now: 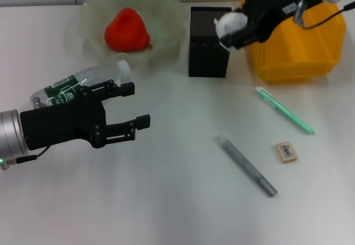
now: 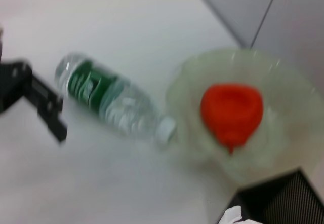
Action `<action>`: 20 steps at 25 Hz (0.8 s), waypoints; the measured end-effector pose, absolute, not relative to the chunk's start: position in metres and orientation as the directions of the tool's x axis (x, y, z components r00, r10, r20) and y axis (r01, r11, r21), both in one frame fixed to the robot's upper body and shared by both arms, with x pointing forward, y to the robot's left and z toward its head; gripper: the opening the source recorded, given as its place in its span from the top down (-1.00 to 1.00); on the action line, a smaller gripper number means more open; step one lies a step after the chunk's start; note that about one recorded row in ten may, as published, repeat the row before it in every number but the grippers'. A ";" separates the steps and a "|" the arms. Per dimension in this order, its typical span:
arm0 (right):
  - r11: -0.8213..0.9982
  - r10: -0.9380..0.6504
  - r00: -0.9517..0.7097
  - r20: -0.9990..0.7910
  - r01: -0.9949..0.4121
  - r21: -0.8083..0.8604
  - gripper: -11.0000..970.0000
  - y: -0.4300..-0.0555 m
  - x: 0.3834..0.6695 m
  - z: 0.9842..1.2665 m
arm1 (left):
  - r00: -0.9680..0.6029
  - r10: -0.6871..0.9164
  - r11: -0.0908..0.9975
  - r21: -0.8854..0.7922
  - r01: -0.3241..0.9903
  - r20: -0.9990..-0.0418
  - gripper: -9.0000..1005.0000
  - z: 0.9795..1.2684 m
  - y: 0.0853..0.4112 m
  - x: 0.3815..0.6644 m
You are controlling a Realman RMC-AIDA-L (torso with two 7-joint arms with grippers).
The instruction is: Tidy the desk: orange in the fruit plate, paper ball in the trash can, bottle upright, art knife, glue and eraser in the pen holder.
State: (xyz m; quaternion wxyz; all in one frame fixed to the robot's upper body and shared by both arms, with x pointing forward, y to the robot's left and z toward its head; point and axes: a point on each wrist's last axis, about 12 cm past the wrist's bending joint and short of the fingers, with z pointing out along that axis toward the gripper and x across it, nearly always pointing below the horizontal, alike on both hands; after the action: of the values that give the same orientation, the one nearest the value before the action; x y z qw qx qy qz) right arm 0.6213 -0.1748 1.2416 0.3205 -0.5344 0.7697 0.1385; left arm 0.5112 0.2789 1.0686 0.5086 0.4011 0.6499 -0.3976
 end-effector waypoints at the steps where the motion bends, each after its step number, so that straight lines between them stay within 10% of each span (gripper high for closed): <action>1: 0.400 -0.710 -0.223 -0.668 -0.908 -0.123 -0.17 -0.179 0.622 1.241 | -0.160 0.118 0.362 -0.108 0.926 -0.980 -0.58 1.069 0.279 0.511; 20: 0.490 -0.215 -0.138 -0.967 -0.872 0.016 -0.17 -0.235 0.610 1.189 | -0.149 0.126 0.354 -0.096 0.930 -0.981 -0.58 1.070 0.278 0.513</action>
State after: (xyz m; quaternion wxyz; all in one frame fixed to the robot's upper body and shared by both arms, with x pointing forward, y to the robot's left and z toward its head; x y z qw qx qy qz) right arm 0.6100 -0.2349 1.1886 0.5235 -0.3959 0.6863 0.3134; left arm 0.5126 0.2780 1.0695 0.5086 0.4082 0.6468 -0.3954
